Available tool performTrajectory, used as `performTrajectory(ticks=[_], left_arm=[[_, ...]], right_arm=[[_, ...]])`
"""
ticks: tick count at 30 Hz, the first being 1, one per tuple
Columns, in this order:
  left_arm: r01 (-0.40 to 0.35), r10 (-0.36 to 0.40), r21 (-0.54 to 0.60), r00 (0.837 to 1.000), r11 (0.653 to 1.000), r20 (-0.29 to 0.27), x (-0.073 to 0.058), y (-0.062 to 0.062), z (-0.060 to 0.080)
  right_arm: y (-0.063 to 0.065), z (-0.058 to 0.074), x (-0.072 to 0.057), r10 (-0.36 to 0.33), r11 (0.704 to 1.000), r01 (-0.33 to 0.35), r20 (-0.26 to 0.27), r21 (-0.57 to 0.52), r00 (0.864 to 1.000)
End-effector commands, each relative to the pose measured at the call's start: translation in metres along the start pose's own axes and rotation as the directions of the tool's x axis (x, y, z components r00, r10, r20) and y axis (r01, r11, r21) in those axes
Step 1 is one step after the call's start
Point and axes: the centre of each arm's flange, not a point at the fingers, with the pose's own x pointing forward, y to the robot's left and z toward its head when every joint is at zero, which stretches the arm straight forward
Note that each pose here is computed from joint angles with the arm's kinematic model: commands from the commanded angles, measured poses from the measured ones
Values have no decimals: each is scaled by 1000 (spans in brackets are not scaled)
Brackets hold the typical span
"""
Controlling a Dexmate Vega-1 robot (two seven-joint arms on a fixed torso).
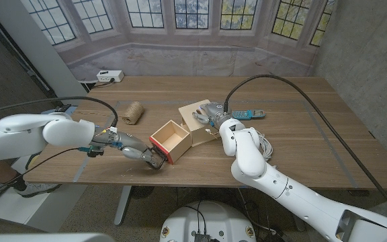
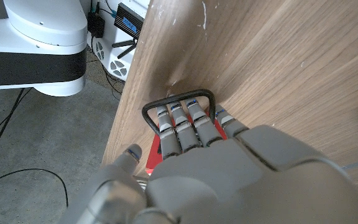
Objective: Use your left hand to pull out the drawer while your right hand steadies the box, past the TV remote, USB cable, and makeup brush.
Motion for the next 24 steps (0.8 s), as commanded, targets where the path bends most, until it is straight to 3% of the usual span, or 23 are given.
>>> performTrajectory(ticks=[1, 24], left_arm=[[-1, 1, -2, 1000, 1000, -4, -5, -4, -2], [-56, 56, 7, 998, 998, -22, -6, 6, -5]], right_arm=[[-4, 3, 5, -12, 1000, 12, 1, 1, 1000], [-9, 9, 4, -21, 1000, 21, 22, -11, 1000]])
